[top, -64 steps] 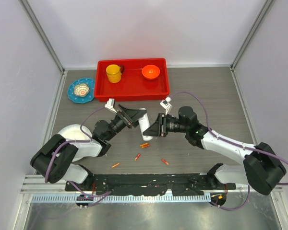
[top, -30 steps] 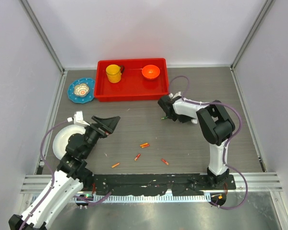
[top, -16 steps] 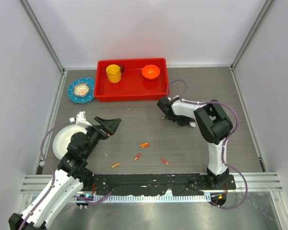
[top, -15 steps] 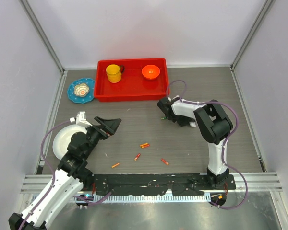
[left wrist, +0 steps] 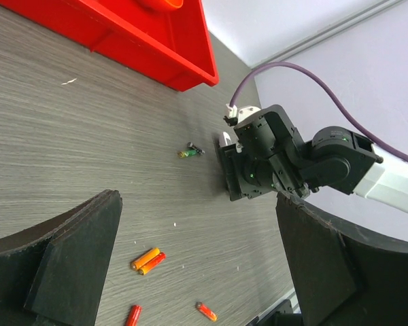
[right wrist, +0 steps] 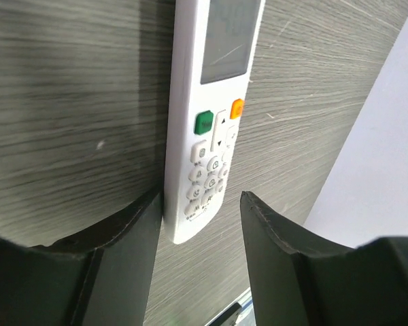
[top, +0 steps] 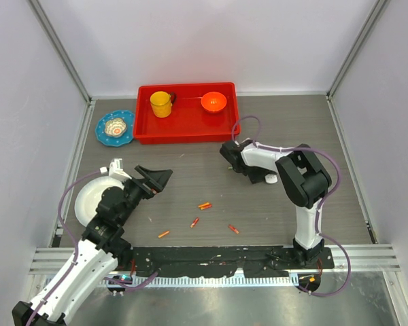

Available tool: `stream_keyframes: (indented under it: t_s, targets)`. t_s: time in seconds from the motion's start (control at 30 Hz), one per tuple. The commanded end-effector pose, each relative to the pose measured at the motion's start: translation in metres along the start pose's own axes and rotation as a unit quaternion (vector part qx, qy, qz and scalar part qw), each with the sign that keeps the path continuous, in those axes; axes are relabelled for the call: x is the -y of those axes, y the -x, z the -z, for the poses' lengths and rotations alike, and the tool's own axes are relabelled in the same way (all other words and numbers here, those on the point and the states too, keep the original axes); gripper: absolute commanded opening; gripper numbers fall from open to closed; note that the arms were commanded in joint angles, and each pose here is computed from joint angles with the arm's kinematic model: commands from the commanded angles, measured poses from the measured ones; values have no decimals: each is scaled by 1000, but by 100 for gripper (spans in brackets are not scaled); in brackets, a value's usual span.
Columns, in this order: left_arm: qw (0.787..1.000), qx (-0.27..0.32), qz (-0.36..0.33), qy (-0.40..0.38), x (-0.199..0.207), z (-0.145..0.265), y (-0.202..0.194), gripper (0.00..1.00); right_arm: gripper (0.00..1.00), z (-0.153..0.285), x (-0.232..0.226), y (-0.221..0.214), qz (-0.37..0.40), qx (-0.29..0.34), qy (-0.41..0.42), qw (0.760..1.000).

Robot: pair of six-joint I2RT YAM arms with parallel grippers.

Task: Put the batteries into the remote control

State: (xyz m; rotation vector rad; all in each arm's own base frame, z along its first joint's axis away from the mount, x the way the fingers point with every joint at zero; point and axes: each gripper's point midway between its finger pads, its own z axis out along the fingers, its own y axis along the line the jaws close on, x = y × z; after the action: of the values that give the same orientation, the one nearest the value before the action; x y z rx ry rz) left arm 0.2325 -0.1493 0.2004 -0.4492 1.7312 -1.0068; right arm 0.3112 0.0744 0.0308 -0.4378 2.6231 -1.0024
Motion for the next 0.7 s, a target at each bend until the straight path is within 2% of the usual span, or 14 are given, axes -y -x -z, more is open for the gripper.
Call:
stream_keyframes:
  t_s: [0.0,0.33,0.47,0.53,0.6,0.63,0.67]
  targets:
    - [1000,8,-8,-14,10,2,7,100,56,20,-31,12,-34,14,72,997]
    - [1000,0,-9,-5,4,3,3,100,56,48,-37,15,-46,38,98,993]
    - [1000,-3,-14,1,1,3,1,100,56,97,-24,36,-114,117,139,977]
    - [1000,-3,-18,11,-2,0,1,100,56,141,-2,52,-184,195,200,942]
    - [998,-12,-39,37,-9,-1,1,100,56,162,-14,61,-222,259,285,896]
    - [997,-19,-51,55,-15,-2,0,100,56,187,4,61,-252,311,321,858]
    - [993,-36,-75,87,-27,-7,-4,100,56,185,-10,57,-261,334,352,835]
